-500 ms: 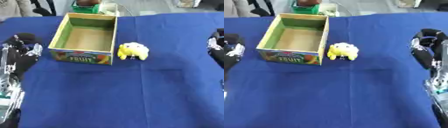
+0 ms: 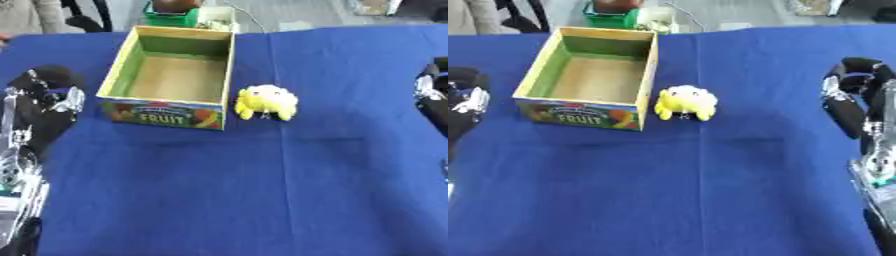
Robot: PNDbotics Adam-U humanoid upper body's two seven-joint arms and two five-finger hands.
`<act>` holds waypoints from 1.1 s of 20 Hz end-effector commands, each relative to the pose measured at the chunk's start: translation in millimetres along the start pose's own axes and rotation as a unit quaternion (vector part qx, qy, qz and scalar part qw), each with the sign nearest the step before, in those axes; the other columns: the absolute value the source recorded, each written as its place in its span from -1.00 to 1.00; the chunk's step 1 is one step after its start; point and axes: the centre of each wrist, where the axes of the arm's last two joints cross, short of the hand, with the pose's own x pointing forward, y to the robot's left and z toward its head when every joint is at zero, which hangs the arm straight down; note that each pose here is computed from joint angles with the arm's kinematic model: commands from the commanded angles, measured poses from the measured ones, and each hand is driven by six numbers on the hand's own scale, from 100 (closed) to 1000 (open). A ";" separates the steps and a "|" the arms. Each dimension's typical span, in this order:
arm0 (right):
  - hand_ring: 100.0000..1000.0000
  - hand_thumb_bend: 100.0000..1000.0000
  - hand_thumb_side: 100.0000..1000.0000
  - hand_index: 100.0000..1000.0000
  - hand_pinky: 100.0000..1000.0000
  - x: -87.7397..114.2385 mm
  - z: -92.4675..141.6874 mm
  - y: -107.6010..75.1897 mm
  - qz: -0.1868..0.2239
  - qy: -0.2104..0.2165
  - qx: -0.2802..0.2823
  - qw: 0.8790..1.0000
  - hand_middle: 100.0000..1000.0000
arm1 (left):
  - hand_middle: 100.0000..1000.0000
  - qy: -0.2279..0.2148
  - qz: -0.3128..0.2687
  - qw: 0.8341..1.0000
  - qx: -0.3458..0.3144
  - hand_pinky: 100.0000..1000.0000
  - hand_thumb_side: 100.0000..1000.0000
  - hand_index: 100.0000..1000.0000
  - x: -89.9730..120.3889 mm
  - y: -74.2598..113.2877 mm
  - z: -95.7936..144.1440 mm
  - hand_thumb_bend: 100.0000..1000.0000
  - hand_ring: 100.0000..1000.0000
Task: Pick up objects on the table and place them in the box.
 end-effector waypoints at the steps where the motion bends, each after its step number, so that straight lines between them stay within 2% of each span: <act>1: 0.03 -1.00 -0.74 0.30 0.12 10.5 -7.3 -4.7 0.004 -0.022 0.003 1.000 0.09 | 0.15 -0.015 -0.005 1.000 0.001 -0.10 -1.00 0.01 7.8 3.5 -4.1 -0.57 0.17; 8: 0.04 -1.00 -0.78 0.31 0.14 22.9 -22.2 -6.2 0.034 -0.045 0.054 0.997 0.10 | 0.16 -0.016 -0.007 1.000 -0.006 -0.10 -1.00 0.11 7.9 2.6 -4.2 -0.53 0.18; 13: 0.05 -1.00 -0.83 0.33 0.14 36.9 -41.4 -4.2 0.069 -0.068 0.115 0.989 0.12 | 0.16 -0.015 -0.008 1.000 -0.011 -0.10 -1.00 0.15 7.7 1.5 -4.2 -0.50 0.18; 17: 0.08 -1.00 -0.85 0.37 0.16 49.0 -58.1 1.9 0.095 -0.088 0.172 0.977 0.16 | 0.16 -0.014 -0.009 1.000 -0.017 -0.10 -1.00 0.16 7.1 0.3 -3.7 -0.50 0.19; 22: 0.17 -1.00 -0.80 0.45 0.22 62.8 -78.9 17.0 0.129 -0.117 0.259 0.950 0.24 | 0.17 -0.012 -0.010 1.000 -0.024 -0.10 -1.00 0.16 6.3 -1.2 -3.0 -0.49 0.19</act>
